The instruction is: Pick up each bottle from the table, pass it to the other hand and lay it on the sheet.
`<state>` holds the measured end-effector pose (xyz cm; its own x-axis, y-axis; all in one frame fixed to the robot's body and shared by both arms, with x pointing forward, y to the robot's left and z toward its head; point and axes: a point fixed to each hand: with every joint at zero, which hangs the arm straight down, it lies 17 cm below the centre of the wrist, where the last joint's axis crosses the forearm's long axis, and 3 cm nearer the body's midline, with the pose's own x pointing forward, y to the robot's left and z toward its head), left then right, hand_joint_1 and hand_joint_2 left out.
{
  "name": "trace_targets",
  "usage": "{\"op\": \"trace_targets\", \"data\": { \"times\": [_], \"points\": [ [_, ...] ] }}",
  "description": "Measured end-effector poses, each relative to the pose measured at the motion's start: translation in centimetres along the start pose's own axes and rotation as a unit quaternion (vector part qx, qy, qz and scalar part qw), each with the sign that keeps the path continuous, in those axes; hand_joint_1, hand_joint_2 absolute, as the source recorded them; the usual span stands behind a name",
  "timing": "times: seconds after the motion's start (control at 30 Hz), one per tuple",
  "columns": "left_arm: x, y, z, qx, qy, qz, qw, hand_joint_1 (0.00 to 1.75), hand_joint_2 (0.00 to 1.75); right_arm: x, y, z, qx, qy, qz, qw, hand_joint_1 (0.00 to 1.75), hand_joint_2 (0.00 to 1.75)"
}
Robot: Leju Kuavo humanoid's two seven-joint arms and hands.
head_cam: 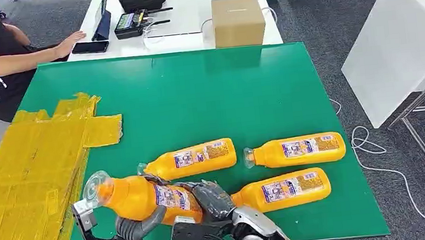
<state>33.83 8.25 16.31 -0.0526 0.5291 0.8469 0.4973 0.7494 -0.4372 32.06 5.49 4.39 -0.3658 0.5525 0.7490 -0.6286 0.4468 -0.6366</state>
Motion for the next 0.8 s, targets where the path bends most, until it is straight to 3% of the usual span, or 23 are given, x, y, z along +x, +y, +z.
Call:
{"op": "trace_targets", "data": {
  "times": [0.23, 0.27, 0.43, 0.47, 0.5, 0.53, 0.6, 0.63, 0.67, 0.8],
  "points": [
    [0.0, 0.1, 0.0, 0.002, -0.001, 0.004, 1.000, 1.75, 1.75, 0.0, 0.0, 0.0, 0.000, 0.001, 0.001, 1.000, 1.75, 1.75],
    [0.1, 0.1, 0.0, 0.003, -0.002, 0.005, 1.000, 1.75, 1.75, -0.1, 0.0, 0.0, -0.001, 0.002, 0.002, 1.000, 1.40, 1.75],
    [0.1, 0.2, 0.0, 0.003, -0.002, 0.006, 1.000, 1.75, 1.75, -0.1, 0.0, 0.0, -0.001, 0.002, 0.002, 1.000, 1.40, 1.75],
    [0.1, 0.2, 0.0, 0.004, -0.003, 0.006, 1.000, 1.75, 1.75, -0.1, 0.0, 0.0, -0.001, 0.002, 0.002, 1.000, 1.06, 1.75],
    [0.2, 0.2, 0.0, 0.005, -0.004, 0.008, 1.000, 1.75, 1.75, -0.1, -0.1, 0.0, -0.002, 0.002, 0.002, 1.000, 0.16, 1.75],
    [0.3, 0.3, -0.1, 0.008, -0.007, 0.013, 1.000, 1.75, 1.75, 0.0, -0.4, 0.0, -0.014, 0.000, 0.004, 1.000, 0.00, 1.75],
    [0.6, 0.5, -0.2, 0.015, -0.014, 0.019, 1.000, 1.75, 1.75, 0.5, -1.3, 0.3, -0.048, -0.012, 0.005, 0.999, 0.00, 1.75],
    [2.1, 0.9, -0.6, 0.034, -0.038, 0.006, 0.999, 1.75, 1.75, 2.2, -3.2, 1.7, -0.117, -0.042, 0.002, 0.992, 0.00, 0.00],
    [4.4, 3.3, -1.2, 0.091, -0.063, -0.116, 0.987, 1.75, 1.75, 3.8, -6.3, 3.7, -0.184, -0.061, 0.006, 0.981, 0.00, 0.00],
    [9.7, 7.4, -1.7, 0.174, -0.116, -0.278, 0.938, 1.75, 1.75, 4.3, -9.5, 5.8, -0.228, -0.060, 0.014, 0.972, 0.00, 0.00]
  ]
}}
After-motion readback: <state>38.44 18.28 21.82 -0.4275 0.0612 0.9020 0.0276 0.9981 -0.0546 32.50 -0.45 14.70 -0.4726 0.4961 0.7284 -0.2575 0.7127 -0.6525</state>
